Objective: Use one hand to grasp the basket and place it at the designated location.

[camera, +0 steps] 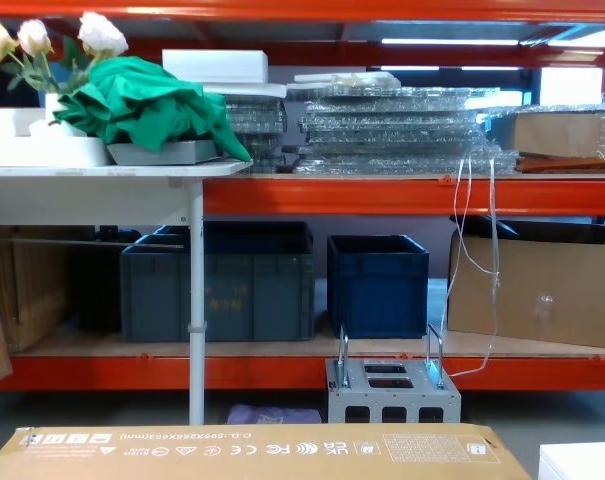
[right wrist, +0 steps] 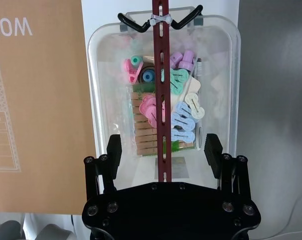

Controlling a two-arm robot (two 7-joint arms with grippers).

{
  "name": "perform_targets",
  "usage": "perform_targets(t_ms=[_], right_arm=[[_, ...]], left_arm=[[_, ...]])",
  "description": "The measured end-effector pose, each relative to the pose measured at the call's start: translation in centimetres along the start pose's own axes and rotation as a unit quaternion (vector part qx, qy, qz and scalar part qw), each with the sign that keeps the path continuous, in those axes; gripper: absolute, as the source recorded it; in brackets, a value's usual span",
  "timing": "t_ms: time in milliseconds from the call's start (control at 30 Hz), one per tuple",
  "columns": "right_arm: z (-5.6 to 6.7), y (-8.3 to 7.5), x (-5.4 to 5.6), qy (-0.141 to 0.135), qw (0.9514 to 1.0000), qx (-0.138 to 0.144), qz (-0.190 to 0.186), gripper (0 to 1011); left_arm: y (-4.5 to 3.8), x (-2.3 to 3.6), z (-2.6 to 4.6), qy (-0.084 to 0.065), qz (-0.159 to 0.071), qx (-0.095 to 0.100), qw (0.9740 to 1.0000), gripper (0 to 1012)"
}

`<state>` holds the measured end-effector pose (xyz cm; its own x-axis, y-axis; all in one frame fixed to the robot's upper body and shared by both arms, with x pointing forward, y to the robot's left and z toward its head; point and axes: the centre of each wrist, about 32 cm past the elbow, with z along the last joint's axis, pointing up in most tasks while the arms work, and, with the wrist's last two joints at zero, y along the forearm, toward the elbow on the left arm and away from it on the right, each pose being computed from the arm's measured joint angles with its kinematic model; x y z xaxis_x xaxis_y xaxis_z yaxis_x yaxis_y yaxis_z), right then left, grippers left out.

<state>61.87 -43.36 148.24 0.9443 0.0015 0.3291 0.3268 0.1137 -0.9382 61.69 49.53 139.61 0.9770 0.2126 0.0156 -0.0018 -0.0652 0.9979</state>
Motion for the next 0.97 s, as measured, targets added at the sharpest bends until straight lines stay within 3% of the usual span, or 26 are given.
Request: perform_targets(t_ms=[967], right_arm=[[0.0, 0.0, 0.0, 0.0, 1.0, 0.0, 0.0, 1000]], left_arm=[[0.0, 0.0, 0.0, 0.0, 0.0, 0.0, 1.0, 0]])
